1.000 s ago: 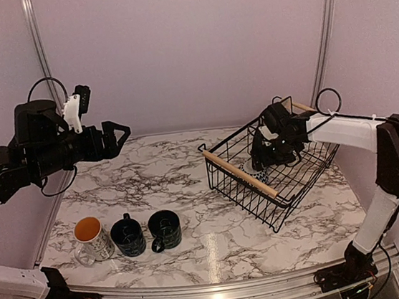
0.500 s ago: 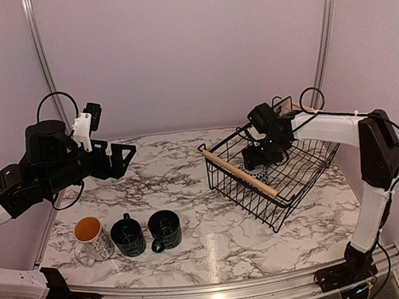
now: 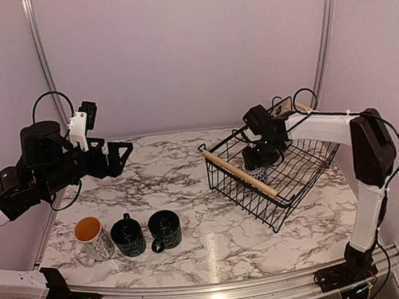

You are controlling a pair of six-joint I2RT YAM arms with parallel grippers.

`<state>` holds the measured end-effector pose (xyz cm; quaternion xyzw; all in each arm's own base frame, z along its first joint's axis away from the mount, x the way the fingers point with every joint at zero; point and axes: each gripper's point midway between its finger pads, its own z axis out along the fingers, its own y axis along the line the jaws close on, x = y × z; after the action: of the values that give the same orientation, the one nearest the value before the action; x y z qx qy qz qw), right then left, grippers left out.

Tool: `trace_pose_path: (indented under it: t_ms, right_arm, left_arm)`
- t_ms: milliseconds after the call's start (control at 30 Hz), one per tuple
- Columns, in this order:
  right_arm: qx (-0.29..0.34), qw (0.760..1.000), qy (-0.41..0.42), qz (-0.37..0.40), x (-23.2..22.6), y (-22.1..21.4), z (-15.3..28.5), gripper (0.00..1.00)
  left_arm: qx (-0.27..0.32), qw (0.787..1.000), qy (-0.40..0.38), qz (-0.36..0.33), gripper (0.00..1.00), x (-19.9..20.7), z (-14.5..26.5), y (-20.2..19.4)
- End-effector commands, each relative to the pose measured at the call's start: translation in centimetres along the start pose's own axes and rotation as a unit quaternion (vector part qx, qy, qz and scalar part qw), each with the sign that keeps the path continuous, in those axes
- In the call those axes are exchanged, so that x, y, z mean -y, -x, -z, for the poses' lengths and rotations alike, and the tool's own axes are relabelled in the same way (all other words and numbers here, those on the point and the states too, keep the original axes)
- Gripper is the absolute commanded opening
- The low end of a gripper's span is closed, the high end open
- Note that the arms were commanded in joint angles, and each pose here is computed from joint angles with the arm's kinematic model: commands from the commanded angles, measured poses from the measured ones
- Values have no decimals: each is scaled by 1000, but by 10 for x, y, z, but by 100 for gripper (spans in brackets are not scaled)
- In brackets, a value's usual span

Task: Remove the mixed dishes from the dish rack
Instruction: Grab the bowl from the dish rack.

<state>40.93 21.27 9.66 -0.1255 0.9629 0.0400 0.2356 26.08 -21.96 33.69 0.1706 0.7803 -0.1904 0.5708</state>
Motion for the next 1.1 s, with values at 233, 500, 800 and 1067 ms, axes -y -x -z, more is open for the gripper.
trace_pose_path:
  t_ms: [233, 500, 800, 1067]
  right_arm:
    - [-8, 1000, -10, 19, -4, -2, -6, 55]
    - [-4, 1000, -9, 26, -5, -1, -6, 54]
    - [13, 999, -3, 31, -8, 4, 3, 43]
    - [54, 998, 15, 30, -11, 13, 21, 37]
  left_arm:
    - [11, 1000, -3, 29, 99, -1, 2, 3]
    - [14, 997, -7, 77, 99, -3, 10, -2]
    - [11, 993, 5, 117, 99, -10, 16, -10]
    - [9, 990, 8, 141, 99, -10, 14, -5]
